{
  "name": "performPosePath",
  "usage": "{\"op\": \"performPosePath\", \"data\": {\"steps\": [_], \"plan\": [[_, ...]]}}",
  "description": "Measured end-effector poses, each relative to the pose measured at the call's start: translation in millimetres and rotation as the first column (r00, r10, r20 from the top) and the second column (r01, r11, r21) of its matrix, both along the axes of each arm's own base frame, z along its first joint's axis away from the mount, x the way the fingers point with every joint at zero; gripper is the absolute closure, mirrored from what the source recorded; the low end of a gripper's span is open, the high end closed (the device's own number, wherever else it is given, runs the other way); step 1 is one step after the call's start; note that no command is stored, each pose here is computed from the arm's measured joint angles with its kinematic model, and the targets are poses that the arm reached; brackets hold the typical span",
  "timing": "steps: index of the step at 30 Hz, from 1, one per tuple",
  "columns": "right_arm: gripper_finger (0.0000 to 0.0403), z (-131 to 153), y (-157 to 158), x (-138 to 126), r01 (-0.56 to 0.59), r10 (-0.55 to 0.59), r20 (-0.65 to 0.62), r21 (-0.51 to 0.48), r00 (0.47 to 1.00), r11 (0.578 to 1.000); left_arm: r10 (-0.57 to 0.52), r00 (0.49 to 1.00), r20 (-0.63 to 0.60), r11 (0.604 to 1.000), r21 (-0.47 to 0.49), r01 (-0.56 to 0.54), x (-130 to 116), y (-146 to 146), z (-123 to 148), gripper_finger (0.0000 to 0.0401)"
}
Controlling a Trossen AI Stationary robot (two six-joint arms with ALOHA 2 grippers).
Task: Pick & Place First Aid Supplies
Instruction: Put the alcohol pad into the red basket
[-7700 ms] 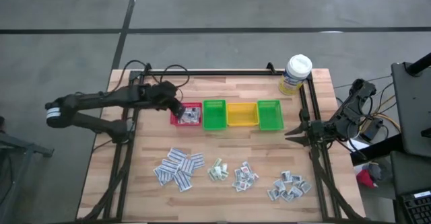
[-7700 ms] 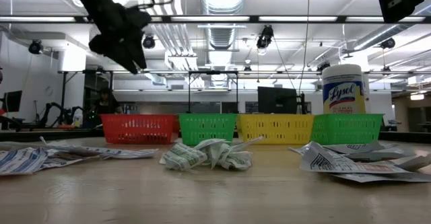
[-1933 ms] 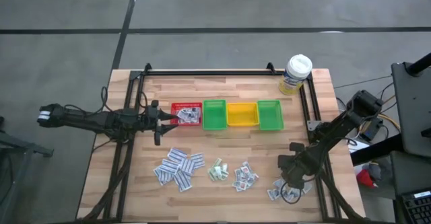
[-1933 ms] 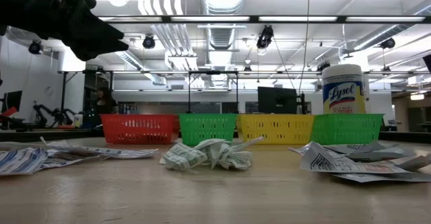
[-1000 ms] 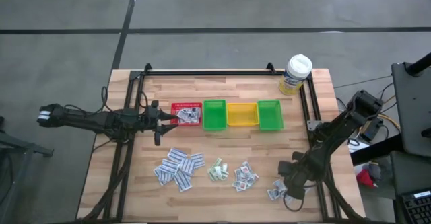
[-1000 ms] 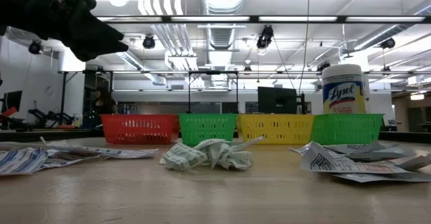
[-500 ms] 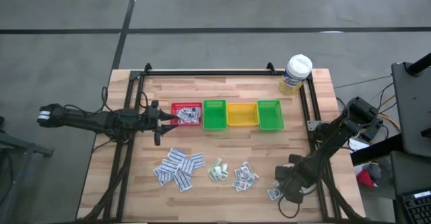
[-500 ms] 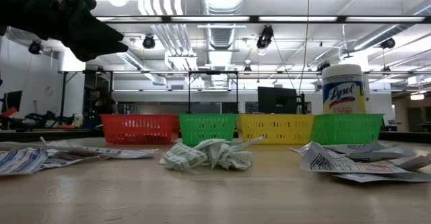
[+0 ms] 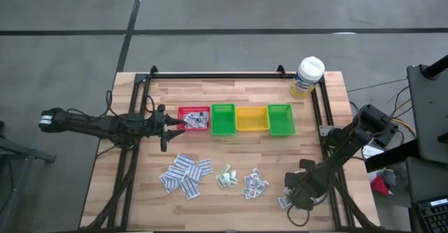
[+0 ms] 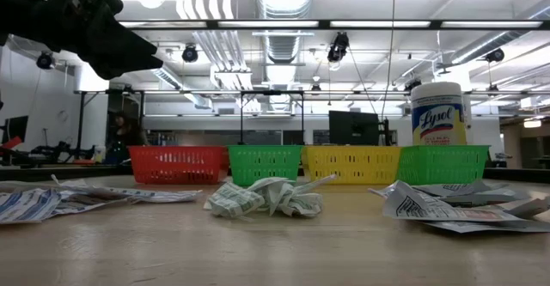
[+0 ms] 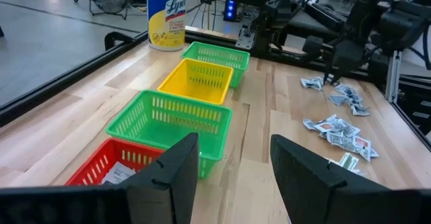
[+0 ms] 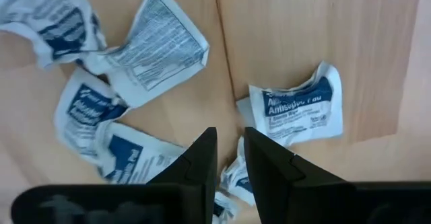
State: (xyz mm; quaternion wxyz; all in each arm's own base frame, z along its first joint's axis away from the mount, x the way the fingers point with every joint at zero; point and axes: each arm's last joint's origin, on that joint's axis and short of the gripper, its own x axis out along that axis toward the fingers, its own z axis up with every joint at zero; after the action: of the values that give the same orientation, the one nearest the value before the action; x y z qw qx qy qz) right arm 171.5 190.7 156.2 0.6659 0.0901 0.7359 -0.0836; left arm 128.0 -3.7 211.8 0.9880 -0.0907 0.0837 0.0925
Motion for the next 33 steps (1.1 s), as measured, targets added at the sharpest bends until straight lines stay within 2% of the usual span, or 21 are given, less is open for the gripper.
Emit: {"op": "performPosePath", "data": {"steps": [33], "plan": [[0.0344,-7.4,-2.3,-0.7,-0.001,-0.001,-0.02,-0.079,1.0,0.997,0.0,1.0,0.001,1.0,-0.002,0.0,0.1,0.0,0.0,0.0222]]}}
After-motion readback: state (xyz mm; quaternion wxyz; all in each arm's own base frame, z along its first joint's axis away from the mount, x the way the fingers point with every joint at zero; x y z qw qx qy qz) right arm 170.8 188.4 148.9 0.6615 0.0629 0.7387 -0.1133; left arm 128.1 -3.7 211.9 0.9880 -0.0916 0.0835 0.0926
